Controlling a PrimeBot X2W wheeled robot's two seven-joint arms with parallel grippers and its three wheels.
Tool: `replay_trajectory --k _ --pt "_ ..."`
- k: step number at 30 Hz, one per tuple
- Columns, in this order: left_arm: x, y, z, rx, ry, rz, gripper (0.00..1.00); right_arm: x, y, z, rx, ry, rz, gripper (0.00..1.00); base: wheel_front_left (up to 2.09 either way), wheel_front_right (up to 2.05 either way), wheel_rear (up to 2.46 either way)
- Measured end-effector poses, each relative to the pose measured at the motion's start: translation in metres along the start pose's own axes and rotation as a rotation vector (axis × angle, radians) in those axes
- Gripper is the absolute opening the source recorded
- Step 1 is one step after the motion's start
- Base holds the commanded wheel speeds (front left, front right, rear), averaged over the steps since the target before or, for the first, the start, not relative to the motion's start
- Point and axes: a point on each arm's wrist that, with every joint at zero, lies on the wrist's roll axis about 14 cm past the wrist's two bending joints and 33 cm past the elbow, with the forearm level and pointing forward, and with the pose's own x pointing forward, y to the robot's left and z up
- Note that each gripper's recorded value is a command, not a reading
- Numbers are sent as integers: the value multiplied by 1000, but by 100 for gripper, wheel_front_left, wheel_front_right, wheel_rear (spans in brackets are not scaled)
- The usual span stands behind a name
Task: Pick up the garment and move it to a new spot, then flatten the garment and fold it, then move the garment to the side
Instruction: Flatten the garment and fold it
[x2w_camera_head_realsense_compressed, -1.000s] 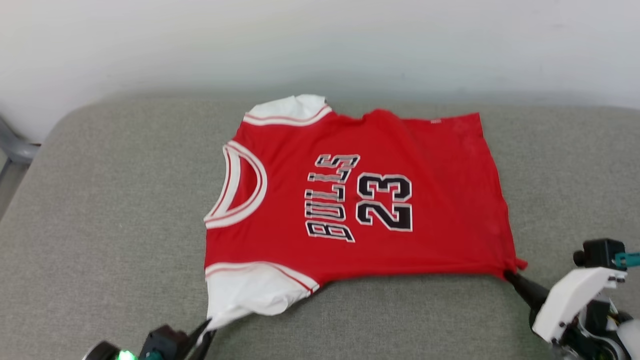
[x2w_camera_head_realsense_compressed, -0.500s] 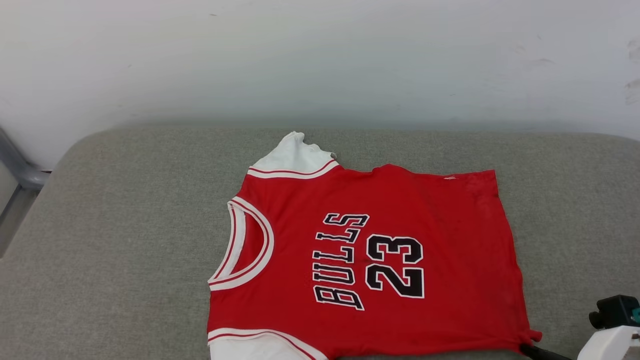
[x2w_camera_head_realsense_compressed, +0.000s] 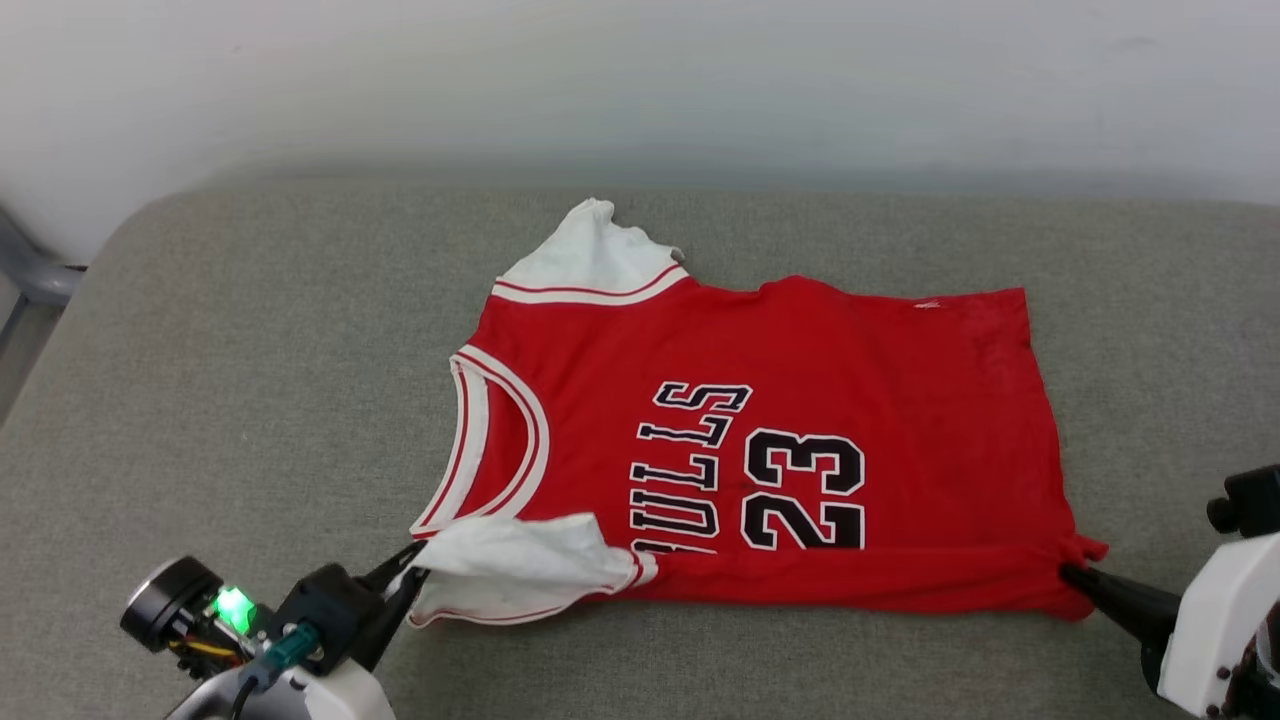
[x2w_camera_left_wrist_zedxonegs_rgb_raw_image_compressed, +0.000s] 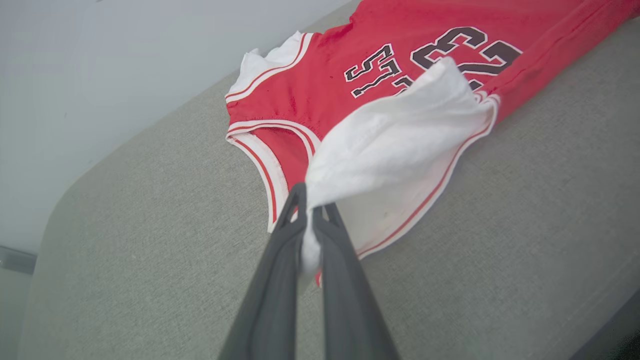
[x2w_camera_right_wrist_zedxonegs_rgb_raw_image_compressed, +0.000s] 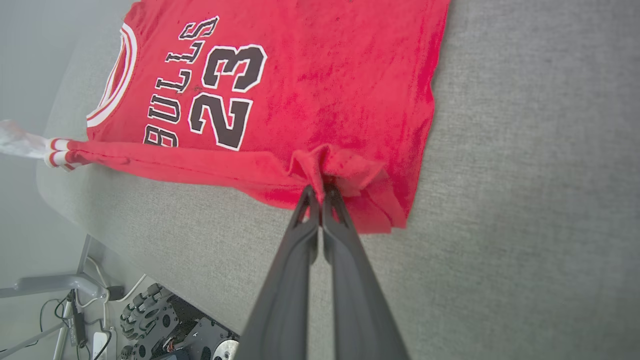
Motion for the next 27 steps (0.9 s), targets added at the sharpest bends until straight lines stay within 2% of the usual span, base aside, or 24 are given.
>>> replay_trajectory --k 6,12,25,26,27 --pt "33 12 1 36 23 -34 0 23 -2 18 -34 43 -10 0 0 0 0" --pt "63 19 -18 58 94 -66 0 46 -8 20 -45 99 -30 0 0 0 0" --pt "98 23 -61 38 218 -88 0 73 -25 -4 -31 220 -85 0 0 0 0" --pt "98 24 -66 30 233 -84 40 73 -24 -3 -32 215 -87 71 0 0 0" --pt "99 24 -66 31 234 -83 100 74 -25 -1 -31 204 -91 100 0 0 0"
